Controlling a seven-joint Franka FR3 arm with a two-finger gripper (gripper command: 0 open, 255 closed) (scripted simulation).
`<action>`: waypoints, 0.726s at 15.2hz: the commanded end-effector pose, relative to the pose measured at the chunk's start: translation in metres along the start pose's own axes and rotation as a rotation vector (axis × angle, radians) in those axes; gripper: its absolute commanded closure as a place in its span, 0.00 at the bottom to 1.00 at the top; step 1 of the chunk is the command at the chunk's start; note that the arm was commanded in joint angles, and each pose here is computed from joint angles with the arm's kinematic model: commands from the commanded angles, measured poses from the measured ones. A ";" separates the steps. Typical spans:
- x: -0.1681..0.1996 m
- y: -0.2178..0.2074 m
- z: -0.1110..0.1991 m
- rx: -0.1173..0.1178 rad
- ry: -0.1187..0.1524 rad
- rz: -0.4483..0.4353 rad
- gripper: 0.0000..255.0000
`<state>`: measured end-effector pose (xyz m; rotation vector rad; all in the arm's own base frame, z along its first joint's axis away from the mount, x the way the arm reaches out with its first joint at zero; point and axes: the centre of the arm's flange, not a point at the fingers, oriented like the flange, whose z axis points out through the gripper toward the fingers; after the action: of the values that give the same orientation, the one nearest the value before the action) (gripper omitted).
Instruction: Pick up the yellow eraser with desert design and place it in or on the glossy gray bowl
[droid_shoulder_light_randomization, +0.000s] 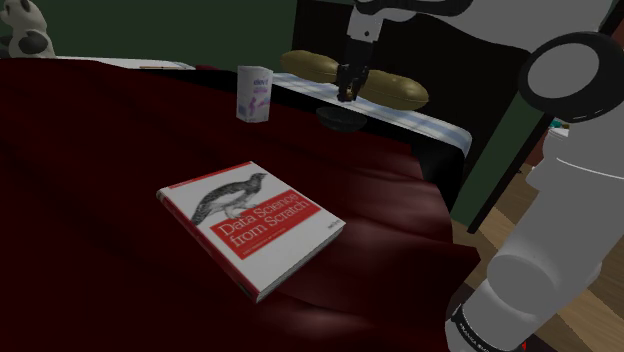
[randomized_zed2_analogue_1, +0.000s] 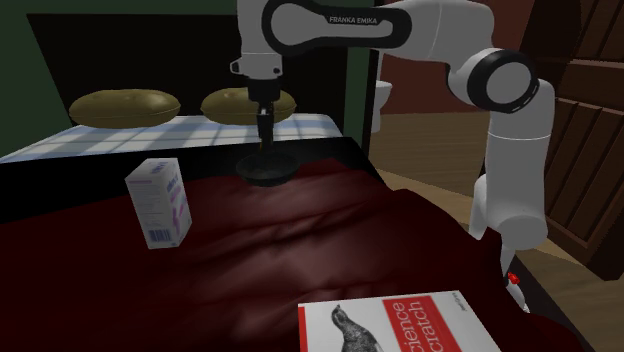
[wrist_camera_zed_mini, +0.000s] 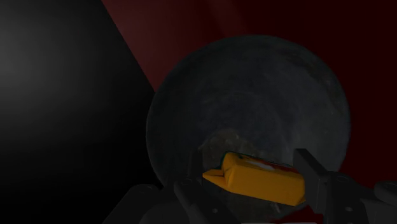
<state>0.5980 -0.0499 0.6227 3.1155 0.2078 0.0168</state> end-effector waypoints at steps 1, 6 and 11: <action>0.000 0.000 0.010 0.000 0.001 0.000 1.00; 0.000 0.000 0.037 0.000 0.001 0.000 1.00; 0.000 -0.001 0.042 0.000 0.001 0.000 1.00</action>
<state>0.5981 -0.0502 0.5807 3.1155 0.2079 0.0173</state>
